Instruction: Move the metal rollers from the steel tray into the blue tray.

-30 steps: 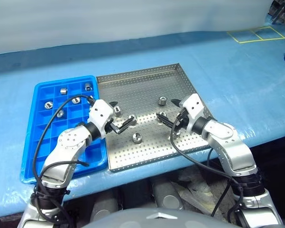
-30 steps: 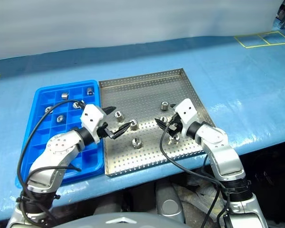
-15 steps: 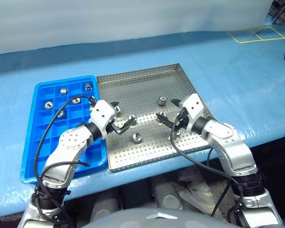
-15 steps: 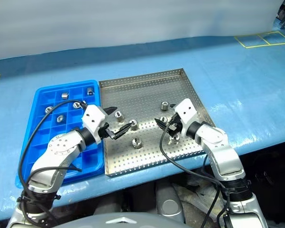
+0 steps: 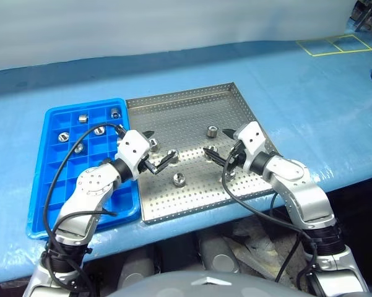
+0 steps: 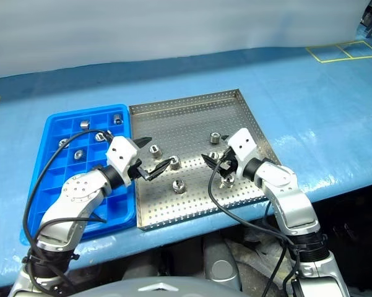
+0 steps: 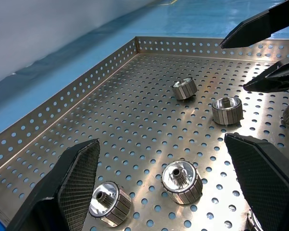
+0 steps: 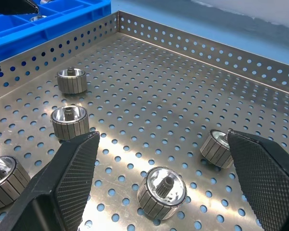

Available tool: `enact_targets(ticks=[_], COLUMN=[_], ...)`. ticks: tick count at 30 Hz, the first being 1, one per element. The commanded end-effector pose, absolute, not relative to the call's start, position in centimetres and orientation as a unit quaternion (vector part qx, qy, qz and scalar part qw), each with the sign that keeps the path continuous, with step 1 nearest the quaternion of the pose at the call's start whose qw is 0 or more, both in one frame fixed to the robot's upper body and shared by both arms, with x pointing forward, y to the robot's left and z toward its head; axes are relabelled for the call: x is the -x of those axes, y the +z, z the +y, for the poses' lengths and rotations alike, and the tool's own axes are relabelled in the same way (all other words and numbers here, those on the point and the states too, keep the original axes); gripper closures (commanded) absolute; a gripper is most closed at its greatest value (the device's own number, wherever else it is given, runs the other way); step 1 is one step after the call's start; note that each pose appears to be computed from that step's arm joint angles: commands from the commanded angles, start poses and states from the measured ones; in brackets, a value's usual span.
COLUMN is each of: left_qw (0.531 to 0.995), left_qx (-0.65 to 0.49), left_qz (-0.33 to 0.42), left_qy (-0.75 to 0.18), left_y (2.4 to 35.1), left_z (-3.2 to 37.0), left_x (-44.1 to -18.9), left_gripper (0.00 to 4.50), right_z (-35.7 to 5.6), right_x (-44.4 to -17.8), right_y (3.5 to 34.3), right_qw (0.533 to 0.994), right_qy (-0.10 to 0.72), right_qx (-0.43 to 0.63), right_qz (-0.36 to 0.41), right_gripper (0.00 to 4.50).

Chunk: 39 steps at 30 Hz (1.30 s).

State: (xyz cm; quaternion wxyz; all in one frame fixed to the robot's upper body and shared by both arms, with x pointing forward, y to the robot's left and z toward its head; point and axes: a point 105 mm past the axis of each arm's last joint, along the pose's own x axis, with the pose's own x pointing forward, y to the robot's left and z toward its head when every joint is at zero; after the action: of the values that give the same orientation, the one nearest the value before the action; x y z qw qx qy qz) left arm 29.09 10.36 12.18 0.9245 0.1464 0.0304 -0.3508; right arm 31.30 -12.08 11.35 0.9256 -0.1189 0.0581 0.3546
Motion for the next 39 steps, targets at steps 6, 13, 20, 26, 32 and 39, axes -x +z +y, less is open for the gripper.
enact_targets(ticks=[6,13,20,26,32,39], left_qw=[0.925,0.942,0.934,0.948,0.946,0.918], left_qx=[-0.146,-0.139,-0.184,-0.199,-0.188,-0.171], left_qz=[0.021,0.039,0.082,0.072,0.068,0.102], left_qy=[-0.349,-0.302,-0.295,-0.237,-0.257,-0.342], left_y=[12.4,12.4,12.3,13.3,13.5,12.0], left_z=[10.0,10.5,11.4,13.2,12.4,10.3], left_x=[-29.3,-31.0,-32.6,-34.2,-34.0,-31.7], left_gripper=[0.00,0.00,0.00,0.00,0.00,0.00], right_z=[-11.7,-11.6,-11.6,-11.8,-11.8,-11.9], right_x=[-31.2,-31.2,-31.1,-30.8,-30.8,-30.8], right_y=[12.6,12.5,12.4,12.1,12.1,12.3], right_qw=[0.925,0.926,0.929,0.932,0.934,0.934], right_qy=[0.357,0.356,0.351,0.343,0.340,0.339], right_qx=[0.123,0.122,0.116,0.110,0.110,0.112], right_qz=[0.031,0.030,0.028,0.028,0.027,0.026], right_gripper=[0.03,0.03,0.03,0.03,0.03,0.03])
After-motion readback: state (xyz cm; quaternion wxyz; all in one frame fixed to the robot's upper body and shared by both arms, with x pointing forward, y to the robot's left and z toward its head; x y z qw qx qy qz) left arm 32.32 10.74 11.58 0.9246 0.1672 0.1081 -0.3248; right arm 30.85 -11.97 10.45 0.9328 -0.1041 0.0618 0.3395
